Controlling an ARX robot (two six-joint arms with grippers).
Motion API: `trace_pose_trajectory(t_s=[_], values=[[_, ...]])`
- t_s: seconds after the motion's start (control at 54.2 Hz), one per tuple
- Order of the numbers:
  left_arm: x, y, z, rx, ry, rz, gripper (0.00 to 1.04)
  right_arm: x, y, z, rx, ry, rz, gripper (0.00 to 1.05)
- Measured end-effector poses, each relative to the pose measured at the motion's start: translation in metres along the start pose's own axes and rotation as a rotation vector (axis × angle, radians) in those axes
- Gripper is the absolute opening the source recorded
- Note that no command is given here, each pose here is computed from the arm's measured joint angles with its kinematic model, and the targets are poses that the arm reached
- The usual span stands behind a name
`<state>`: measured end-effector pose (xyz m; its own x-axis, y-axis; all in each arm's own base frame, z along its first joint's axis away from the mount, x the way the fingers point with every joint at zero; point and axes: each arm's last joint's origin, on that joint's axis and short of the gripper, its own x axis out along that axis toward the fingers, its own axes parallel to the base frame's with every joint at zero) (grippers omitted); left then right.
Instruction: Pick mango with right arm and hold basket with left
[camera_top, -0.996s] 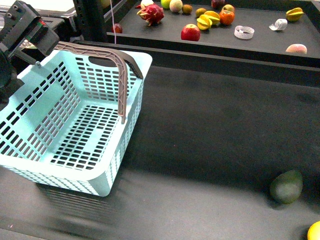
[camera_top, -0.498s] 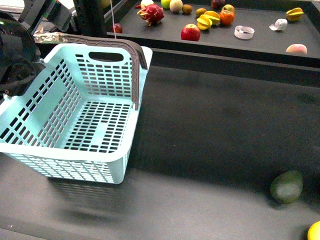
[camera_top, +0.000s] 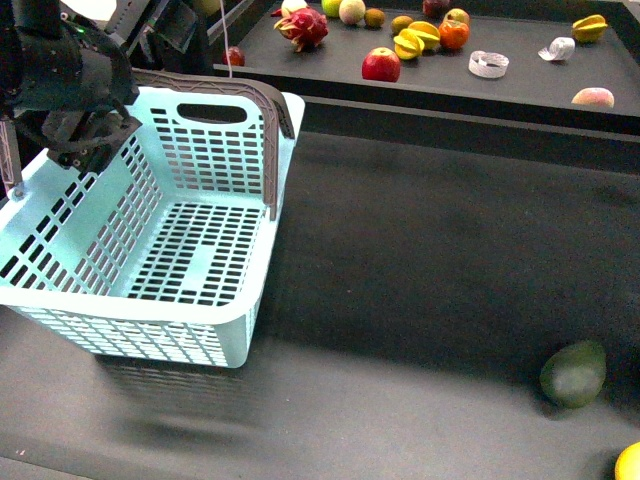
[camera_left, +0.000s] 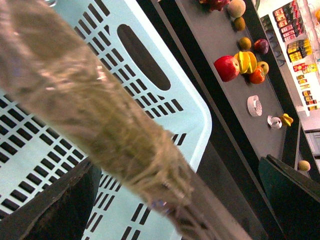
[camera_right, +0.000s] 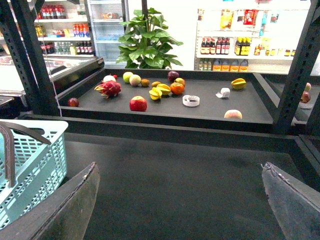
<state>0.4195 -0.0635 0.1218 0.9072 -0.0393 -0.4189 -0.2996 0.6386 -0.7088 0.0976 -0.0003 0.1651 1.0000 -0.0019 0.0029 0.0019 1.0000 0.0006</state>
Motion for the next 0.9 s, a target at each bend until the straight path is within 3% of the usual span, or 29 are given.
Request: trace_pose_trajectory(t_s=[0.277, 0.682, 0.83, 0.904], values=[[0.032, -0.012, 0.001, 0.001, 0.011, 0.004, 0.98, 0.000, 0.000, 0.000, 0.000, 0.000, 0.000, 0.97], [0.039, -0.011, -0.001, -0.007, 0.043, 0.002, 0.26, 0.000, 0.000, 0.000, 0.000, 0.000, 0.000, 0.97], [0.035, -0.012, -0.003, -0.002, 0.074, -0.036, 0.10, 0.000, 0.000, 0.000, 0.000, 0.000, 0.000, 0.97], [0.029, -0.010, -0.007, 0.068, 0.086, -0.055, 0.08, 0.000, 0.000, 0.000, 0.000, 0.000, 0.000, 0.97]])
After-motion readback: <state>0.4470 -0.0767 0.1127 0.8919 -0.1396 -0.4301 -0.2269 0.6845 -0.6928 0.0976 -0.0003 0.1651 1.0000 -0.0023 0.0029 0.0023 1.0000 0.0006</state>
